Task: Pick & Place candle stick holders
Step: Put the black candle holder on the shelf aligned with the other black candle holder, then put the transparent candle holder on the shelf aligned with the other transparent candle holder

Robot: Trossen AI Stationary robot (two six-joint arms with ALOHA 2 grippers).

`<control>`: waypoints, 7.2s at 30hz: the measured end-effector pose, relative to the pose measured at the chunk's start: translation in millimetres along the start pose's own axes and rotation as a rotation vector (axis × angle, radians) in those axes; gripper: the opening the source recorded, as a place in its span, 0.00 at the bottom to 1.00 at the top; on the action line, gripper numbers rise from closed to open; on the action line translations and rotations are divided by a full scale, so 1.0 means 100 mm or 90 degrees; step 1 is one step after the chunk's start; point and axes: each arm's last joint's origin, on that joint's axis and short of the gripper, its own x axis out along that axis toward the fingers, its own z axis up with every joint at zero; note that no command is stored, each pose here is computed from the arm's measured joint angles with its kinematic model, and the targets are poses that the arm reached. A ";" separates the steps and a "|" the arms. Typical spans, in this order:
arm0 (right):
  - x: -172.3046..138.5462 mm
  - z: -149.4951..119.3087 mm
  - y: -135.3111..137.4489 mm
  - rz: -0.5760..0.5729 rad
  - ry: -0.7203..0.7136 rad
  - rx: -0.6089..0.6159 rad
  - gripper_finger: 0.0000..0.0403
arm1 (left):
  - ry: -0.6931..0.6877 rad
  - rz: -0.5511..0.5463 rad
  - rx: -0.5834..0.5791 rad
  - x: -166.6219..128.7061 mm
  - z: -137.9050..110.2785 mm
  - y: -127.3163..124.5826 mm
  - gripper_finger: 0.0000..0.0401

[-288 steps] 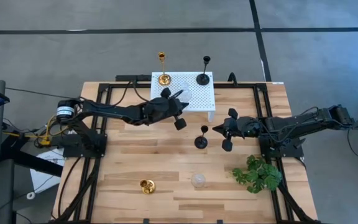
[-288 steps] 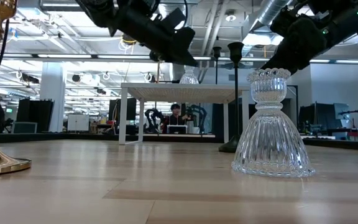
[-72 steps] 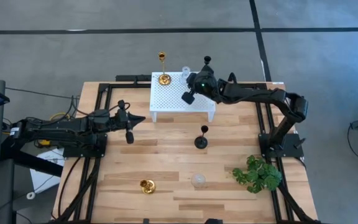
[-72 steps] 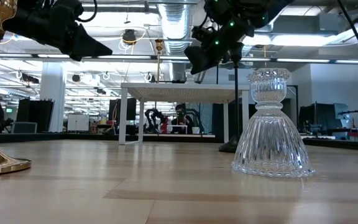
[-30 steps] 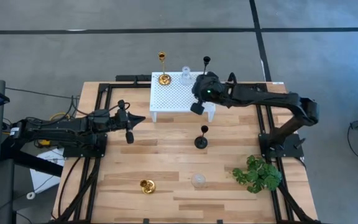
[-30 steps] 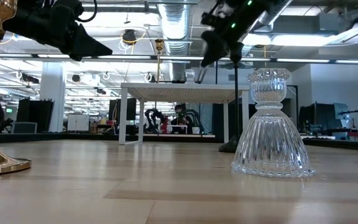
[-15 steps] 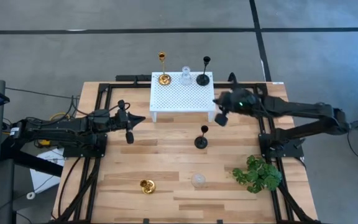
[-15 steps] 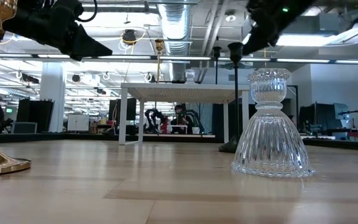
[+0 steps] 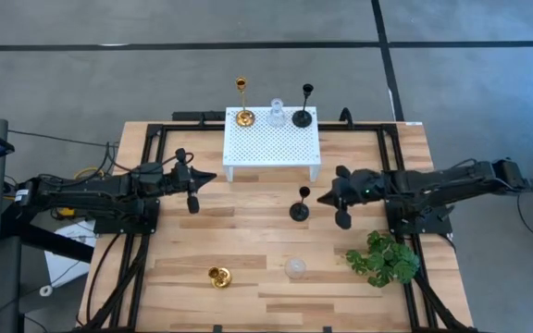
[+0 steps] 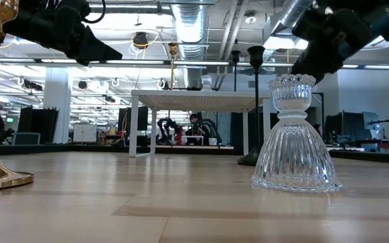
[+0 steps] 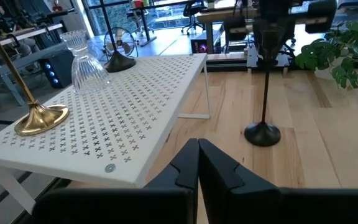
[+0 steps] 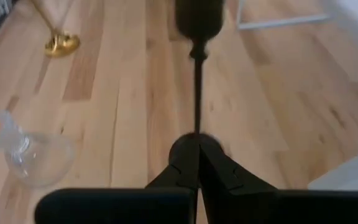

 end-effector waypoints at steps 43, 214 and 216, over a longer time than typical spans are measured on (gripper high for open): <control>0.58 0.29 0.00 -0.011 -0.050 0.068 0.04 | 0.002 -0.001 -0.002 0.00 0.00 0.00 0.02; -0.03 0.33 0.75 0.026 0.066 -0.047 0.00 | 0.062 -0.093 -0.010 0.14 -0.12 -0.09 0.02; -0.01 0.22 0.74 0.031 0.057 -0.016 0.00 | 0.063 -0.094 -0.010 0.14 -0.12 -0.09 0.02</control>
